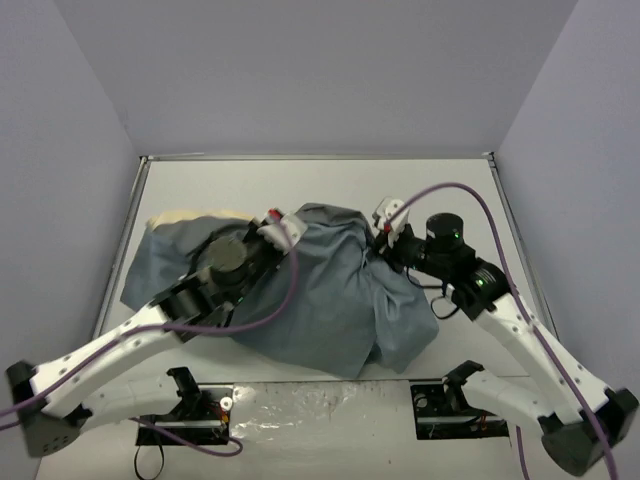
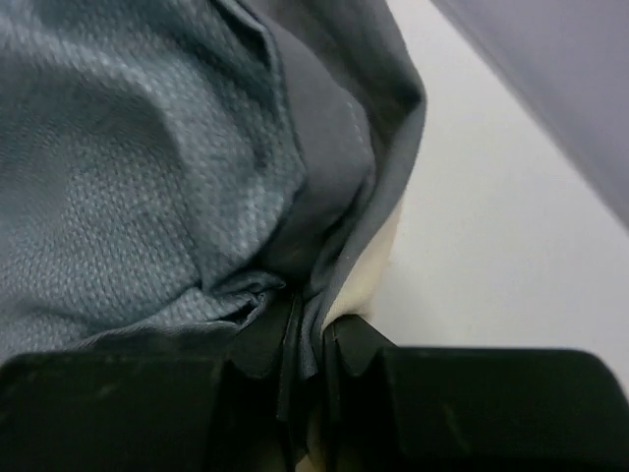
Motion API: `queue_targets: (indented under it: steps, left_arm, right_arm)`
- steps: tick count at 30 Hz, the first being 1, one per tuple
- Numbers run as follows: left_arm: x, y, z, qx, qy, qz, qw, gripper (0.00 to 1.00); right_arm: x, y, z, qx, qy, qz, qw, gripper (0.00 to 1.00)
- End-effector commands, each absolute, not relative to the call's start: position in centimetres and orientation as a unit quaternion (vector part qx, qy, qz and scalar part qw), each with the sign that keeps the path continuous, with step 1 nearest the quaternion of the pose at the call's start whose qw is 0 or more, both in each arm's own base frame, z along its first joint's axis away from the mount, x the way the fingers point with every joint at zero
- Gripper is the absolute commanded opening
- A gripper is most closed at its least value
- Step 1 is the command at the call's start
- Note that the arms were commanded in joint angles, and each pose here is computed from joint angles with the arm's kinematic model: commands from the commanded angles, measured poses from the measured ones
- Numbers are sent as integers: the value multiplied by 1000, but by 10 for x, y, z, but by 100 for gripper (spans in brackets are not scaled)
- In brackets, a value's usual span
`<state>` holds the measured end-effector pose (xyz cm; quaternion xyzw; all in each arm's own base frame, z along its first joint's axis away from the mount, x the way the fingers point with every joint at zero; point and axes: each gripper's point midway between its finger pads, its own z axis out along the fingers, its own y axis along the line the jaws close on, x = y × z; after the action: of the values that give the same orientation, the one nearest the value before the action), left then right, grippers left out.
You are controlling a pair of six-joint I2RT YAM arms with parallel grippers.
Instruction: Remove the pillowcase from the pillow
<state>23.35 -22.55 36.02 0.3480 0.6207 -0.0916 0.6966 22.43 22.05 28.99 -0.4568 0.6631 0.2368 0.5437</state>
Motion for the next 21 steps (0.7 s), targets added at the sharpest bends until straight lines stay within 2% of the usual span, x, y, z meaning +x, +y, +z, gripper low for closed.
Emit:
queue_targets:
  steps: [1,5,8,10,11,13,14,15,17,18,21]
  left_arm:
    - [289,-276,335,307,641,-123,692,2]
    - [352,-271,292,261,676,-99,682,2]
    - [373,-277,278,246,685,-92,679,2]
    - [383,-279,281,233,689,-88,680,2]
    - [386,-278,281,230,692,-85,679,2]
    - [388,-280,293,224,690,-92,682,2]
    - [388,-281,298,226,688,-96,682,11]
    - [386,-281,298,231,693,-99,676,26]
    - [380,-283,323,225,685,-121,683,60]
    - [374,-281,331,222,686,-132,681,73]
    - [355,-283,363,218,679,-180,677,82]
  right_arm:
    - [306,207,259,-328,714,194,588,0]
    - [356,173,241,-274,754,115,587,0]
    - [394,132,246,-226,767,83,595,0]
    - [414,120,231,-219,781,105,576,0]
    - [427,102,238,-205,782,100,581,7]
    - [434,102,213,-235,795,121,545,27]
    - [436,96,210,-239,799,121,539,58]
    - [441,93,213,-239,799,121,538,72]
    - [440,85,223,-249,793,113,544,90]
    - [441,70,247,-248,779,102,567,94]
    - [430,41,303,-275,741,89,606,99]
